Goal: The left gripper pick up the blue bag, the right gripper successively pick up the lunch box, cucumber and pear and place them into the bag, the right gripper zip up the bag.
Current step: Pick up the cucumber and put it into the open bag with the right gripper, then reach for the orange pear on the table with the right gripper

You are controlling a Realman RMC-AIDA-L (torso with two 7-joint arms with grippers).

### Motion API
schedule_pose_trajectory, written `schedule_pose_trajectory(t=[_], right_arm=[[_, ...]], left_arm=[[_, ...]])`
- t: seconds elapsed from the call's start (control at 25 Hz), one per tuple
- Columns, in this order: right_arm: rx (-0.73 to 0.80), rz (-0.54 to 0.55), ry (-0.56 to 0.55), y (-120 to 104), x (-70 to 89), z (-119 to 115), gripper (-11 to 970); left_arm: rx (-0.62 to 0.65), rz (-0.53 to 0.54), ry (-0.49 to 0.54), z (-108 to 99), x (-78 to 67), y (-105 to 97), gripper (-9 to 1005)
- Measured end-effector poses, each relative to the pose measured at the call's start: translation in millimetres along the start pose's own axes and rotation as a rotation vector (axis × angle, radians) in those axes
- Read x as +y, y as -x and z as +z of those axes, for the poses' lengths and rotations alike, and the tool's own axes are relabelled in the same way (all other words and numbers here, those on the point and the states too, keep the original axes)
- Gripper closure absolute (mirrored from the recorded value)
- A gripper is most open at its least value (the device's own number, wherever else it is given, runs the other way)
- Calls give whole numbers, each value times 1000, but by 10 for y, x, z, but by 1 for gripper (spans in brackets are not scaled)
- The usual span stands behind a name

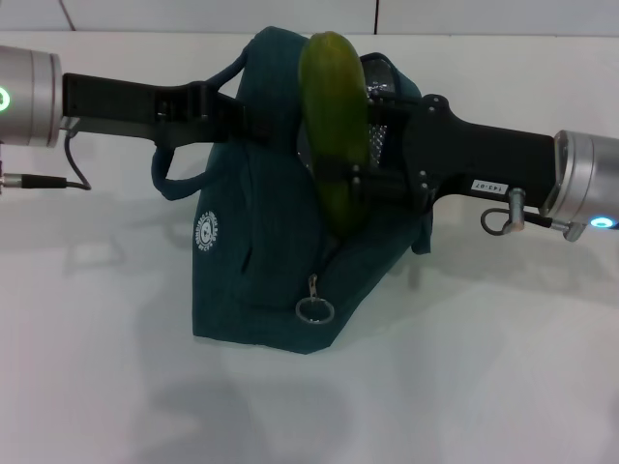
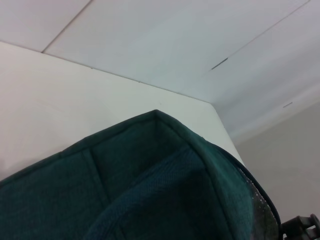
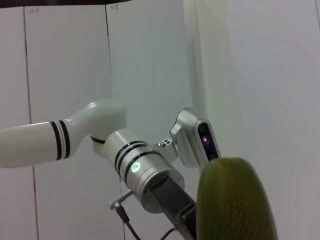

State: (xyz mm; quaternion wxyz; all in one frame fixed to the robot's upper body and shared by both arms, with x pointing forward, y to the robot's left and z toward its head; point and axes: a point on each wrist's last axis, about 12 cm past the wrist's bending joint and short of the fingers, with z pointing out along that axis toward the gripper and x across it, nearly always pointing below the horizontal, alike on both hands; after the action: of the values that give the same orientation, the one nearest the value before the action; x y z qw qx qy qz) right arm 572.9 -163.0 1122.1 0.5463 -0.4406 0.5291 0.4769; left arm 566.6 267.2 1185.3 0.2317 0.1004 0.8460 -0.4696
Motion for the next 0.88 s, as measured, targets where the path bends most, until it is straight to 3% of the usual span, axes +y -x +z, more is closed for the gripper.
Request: schedule_pose_trajectory(t=[0.36,0.56,0.8,0.88], right_arm=[[25,-2,18,-22,15,36,215],[9,-14,-10,-7,12,-30,95],[-19,-3,-182,65,-153,-326,97],[-34,30,-321,119,-298,-610,97]], left_arm=[[0,0,0,3,-1,1,922],[0,3,-1,4,7,-10,921],[-1,-1,5,-21,31,-31,921],[-1,-1,5,-21,32,-31,921]])
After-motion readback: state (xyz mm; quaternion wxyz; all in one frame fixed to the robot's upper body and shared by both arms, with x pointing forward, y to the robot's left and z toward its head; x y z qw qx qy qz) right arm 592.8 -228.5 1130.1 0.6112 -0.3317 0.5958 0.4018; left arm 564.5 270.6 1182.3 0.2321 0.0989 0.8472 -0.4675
